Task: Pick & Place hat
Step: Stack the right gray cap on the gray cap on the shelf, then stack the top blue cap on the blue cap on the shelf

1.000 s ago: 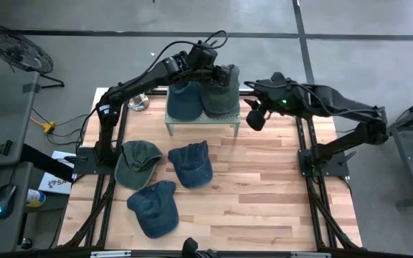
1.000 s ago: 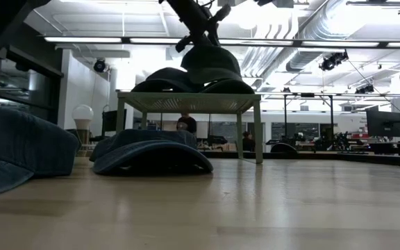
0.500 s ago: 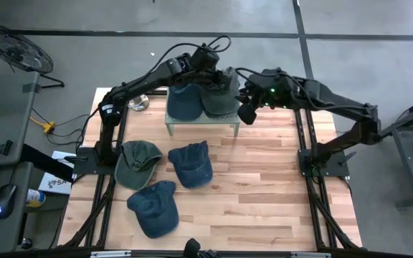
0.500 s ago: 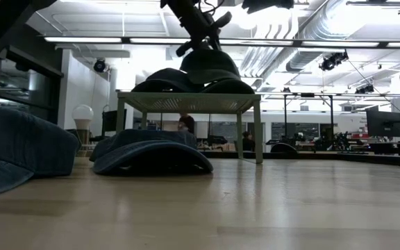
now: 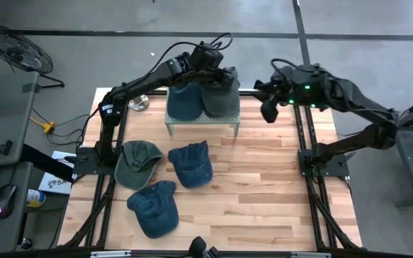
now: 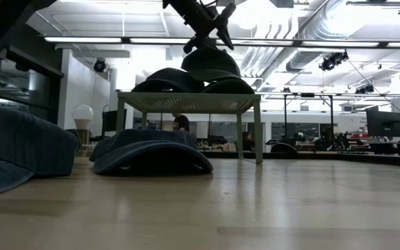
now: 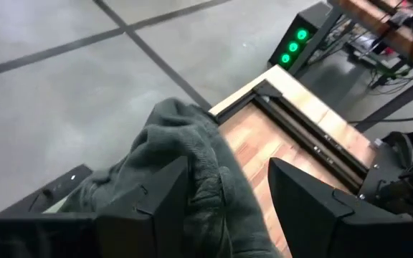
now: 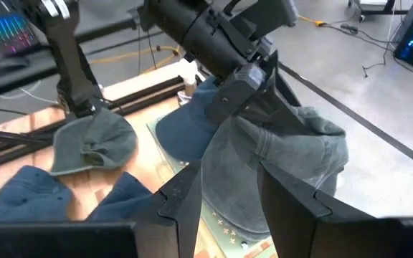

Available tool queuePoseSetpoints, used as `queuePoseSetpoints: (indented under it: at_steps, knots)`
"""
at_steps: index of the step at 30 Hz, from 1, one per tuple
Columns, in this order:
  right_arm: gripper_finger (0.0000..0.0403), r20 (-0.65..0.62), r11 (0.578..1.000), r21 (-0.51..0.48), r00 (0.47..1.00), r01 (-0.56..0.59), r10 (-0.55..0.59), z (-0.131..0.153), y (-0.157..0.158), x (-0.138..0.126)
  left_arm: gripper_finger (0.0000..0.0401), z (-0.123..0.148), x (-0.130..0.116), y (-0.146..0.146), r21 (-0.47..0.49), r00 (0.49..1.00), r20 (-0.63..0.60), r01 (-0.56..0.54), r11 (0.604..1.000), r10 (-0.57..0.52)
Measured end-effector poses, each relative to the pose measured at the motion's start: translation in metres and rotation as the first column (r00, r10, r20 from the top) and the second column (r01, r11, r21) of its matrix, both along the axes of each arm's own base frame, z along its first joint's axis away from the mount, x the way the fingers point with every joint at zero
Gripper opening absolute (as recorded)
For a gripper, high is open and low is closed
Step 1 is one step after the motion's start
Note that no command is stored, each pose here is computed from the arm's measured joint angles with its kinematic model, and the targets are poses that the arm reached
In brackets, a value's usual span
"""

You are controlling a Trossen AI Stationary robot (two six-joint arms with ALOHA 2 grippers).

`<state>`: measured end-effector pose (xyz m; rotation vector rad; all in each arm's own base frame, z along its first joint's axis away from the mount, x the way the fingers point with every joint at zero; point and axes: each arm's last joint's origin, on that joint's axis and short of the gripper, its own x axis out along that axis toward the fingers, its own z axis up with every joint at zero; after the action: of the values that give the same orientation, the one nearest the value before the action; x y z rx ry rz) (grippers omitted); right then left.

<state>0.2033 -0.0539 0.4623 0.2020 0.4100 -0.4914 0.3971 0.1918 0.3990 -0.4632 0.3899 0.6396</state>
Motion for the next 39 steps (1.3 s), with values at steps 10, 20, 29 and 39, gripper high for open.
queuePoseSetpoints:
  at_steps: [10,20,29,39]
  knots:
    - [0.0129,0.048,0.999,0.029,0.998,-0.038,0.037,0.012,0.011,-0.039,0.0191,0.005,0.002,0.0,0.053,1.0,0.028,-0.012,0.999,0.01]
    - [0.0129,0.054,0.994,0.015,0.993,-0.107,0.106,0.014,0.027,-0.047,0.0191,0.009,0.003,0.001,0.091,0.998,0.059,-0.039,0.995,0.034]
    - [0.0129,0.019,0.989,0.018,0.989,-0.147,0.147,0.011,0.033,-0.046,0.0191,0.015,0.0,0.0,0.158,0.993,0.048,-0.116,0.981,0.11]
    - [0.0129,-0.001,0.984,0.029,0.985,-0.174,0.175,0.009,0.037,-0.047,0.0191,0.026,-0.009,-0.006,0.235,0.99,0.023,-0.138,0.962,0.136]
